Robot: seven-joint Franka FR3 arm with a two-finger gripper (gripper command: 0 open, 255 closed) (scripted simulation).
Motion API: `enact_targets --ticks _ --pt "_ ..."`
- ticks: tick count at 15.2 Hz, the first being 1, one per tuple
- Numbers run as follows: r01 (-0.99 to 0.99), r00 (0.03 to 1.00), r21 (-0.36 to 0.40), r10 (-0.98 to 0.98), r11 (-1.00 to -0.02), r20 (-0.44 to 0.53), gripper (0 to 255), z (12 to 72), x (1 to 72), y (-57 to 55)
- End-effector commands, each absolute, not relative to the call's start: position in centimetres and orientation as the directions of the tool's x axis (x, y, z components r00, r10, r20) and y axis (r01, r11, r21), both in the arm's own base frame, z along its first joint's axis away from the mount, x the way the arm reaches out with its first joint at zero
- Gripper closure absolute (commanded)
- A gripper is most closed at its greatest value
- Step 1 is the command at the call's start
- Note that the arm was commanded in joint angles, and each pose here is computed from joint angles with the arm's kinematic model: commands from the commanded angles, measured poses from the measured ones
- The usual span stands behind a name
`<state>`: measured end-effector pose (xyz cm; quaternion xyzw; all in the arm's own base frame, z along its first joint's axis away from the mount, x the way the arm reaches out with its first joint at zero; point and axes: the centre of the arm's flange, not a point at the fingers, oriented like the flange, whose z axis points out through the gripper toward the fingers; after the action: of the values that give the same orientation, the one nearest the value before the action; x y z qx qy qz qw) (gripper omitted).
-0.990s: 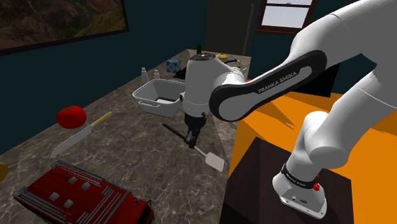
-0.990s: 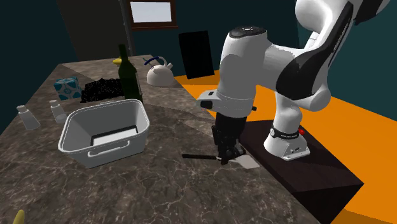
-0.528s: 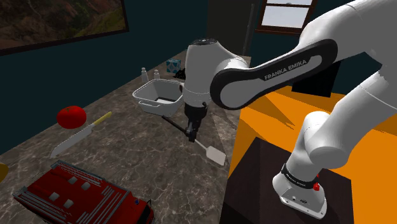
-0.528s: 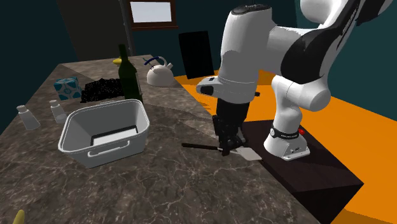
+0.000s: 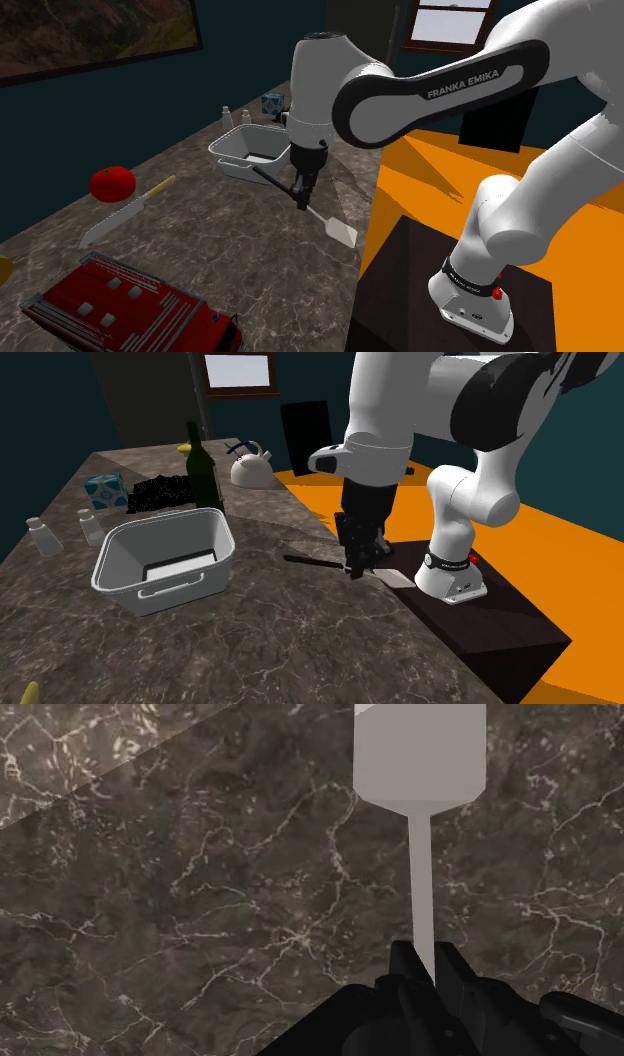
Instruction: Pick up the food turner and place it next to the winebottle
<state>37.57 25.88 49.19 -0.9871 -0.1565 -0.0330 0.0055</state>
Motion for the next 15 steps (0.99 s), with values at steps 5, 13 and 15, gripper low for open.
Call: enact_targets --ticks 5,13,15 --pt "0.309 0.949 0.000 0.309 -0.951 0.066 255 52.3 37.5 25.9" --pt "0.309 0.949 0.000 0.309 -0.951 0.066 255 56.6 37.5 25.9" --pt "0.309 0.949 0.000 0.309 -0.951 0.066 255 57.6 37.5 25.9"
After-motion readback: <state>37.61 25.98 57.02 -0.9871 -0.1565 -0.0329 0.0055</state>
